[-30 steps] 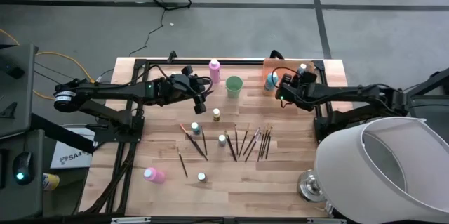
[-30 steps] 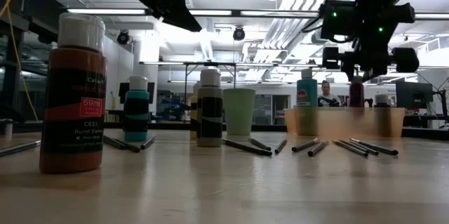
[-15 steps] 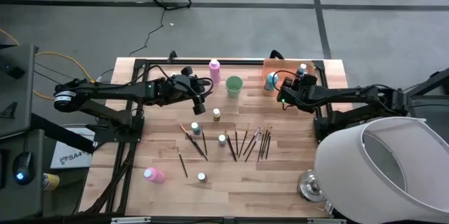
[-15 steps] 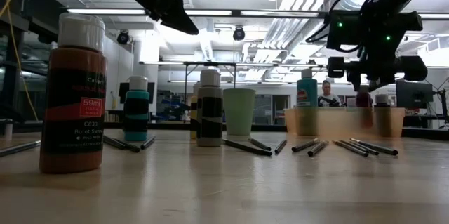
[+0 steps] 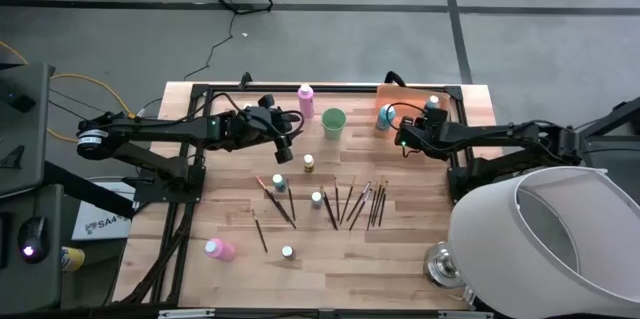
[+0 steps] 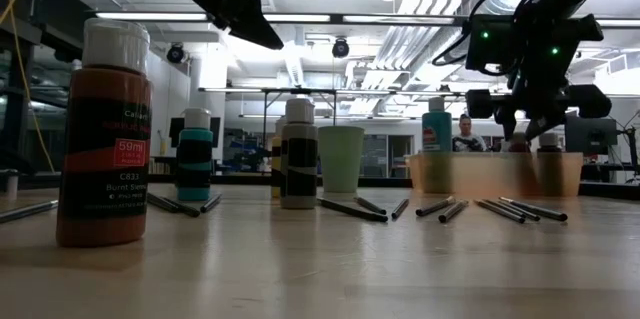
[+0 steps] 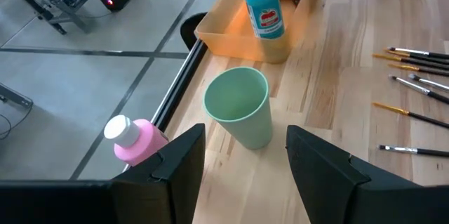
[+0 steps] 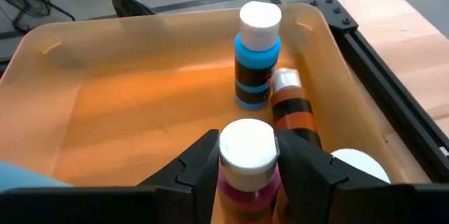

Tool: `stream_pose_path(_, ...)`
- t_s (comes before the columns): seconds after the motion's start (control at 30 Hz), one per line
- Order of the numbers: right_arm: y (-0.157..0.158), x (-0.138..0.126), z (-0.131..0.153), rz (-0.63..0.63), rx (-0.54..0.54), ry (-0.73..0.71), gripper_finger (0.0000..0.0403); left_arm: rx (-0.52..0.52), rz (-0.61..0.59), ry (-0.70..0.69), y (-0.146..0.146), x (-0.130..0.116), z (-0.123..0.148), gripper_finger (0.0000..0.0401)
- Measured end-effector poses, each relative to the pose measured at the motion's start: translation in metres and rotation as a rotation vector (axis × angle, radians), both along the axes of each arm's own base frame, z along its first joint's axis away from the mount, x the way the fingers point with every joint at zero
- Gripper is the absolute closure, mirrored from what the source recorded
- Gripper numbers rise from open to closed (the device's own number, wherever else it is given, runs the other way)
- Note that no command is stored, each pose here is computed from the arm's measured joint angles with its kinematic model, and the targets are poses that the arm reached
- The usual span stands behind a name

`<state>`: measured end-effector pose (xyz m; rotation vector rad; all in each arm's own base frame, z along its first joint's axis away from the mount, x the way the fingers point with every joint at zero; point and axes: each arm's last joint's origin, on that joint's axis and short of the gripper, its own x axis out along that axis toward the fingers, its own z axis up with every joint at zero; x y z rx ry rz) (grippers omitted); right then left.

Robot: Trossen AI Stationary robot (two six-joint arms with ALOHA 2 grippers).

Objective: Pick & Place Paint Supplies
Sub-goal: Put the small dark pink paint bottle into the orange bin

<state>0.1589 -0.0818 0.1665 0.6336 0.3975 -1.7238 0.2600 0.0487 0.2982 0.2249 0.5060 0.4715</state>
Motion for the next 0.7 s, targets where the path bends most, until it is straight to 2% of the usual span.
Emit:
stream_pose_path(0.3, 0.0006, 0.0008, -0.0005, 0.003, 0.034, -0.024, 0.0268, 0.000, 0.000, 0.000, 0.0000, 0.0000, 0.0000, 0.0208)
stream_pose_path(0.37, 0.0013, 0.0008, -0.0014, 0.010, 0.069, -0.033, 0.0265, 0.000, 0.000, 0.000, -0.0001, 0.0000, 0.0000, 0.0208)
stream_pose_path(0.7, 0.0031, -0.0001, 0.0020, 0.022, 0.107, -0.080, 0.0231, 0.000, 0.000, 0.000, 0.0000, 0.0000, 0.0000, 0.0208)
